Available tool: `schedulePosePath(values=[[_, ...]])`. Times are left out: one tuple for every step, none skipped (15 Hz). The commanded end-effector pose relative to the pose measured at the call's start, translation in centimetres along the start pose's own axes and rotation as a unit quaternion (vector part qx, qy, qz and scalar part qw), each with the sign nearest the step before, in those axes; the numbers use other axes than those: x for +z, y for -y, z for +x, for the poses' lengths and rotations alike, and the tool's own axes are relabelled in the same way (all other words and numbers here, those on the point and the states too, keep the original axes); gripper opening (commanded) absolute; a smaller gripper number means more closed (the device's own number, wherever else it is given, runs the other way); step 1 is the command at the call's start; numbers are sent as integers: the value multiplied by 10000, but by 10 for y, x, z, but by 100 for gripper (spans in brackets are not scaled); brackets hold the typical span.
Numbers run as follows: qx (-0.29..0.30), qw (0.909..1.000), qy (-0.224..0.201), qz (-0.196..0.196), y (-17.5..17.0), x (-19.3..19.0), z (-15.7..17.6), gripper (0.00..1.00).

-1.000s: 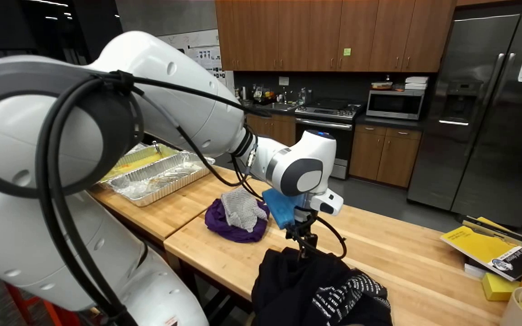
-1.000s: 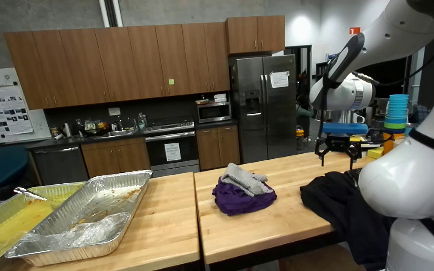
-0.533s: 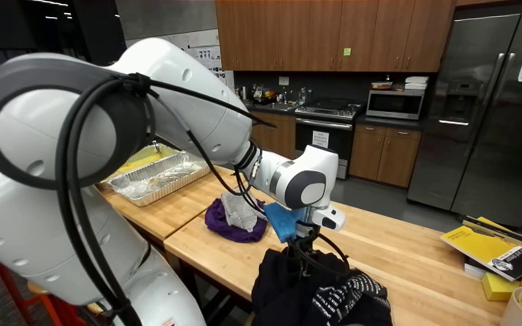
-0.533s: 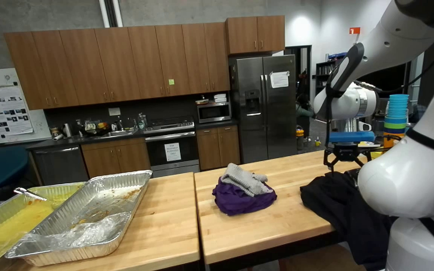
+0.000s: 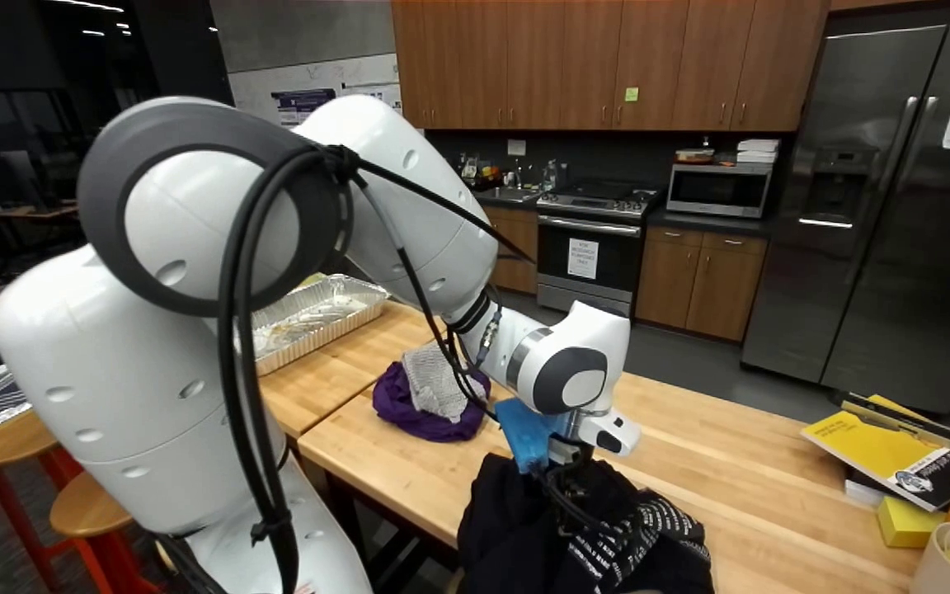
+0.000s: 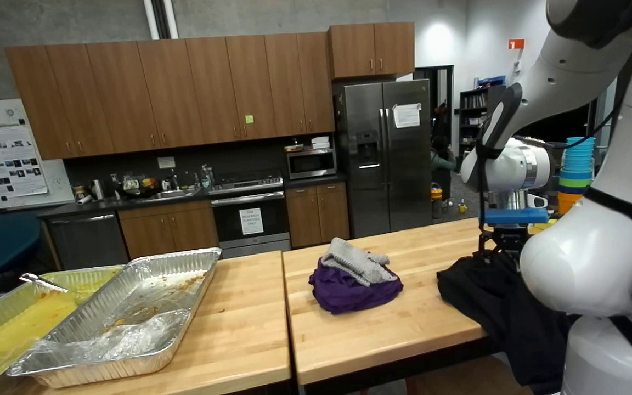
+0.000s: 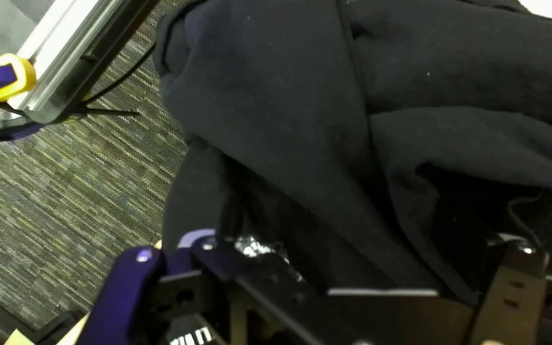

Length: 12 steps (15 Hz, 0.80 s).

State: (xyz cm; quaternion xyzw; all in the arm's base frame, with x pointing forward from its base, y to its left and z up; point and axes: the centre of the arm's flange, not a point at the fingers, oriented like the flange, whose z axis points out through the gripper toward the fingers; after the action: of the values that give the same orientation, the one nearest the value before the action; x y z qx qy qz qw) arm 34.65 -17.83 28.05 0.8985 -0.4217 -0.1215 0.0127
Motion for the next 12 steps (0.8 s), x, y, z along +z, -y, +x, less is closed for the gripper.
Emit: schedulePosePath(values=[[-34, 9988, -442, 228, 6, 3, 12, 100], [-77, 9977, -591, 313, 8, 2, 14, 100], [-101, 9966, -729, 380, 12, 3, 19, 100], [-128, 9955, -831, 443, 16, 4, 22, 100], [-147, 9947, -902, 481, 18, 4, 24, 100], [-160, 9939, -960, 524, 21, 6, 26, 100], [-177, 9933, -999, 558, 23, 8, 27, 100], [-195, 9929, -1018, 590, 24, 10, 29, 100], [-213, 9926, -1027, 619, 26, 12, 30, 100], [-228, 9924, -1025, 639, 27, 15, 30, 100], [-237, 9923, -1023, 661, 28, 19, 32, 100], [-243, 9922, -1022, 677, 30, 22, 35, 100]])
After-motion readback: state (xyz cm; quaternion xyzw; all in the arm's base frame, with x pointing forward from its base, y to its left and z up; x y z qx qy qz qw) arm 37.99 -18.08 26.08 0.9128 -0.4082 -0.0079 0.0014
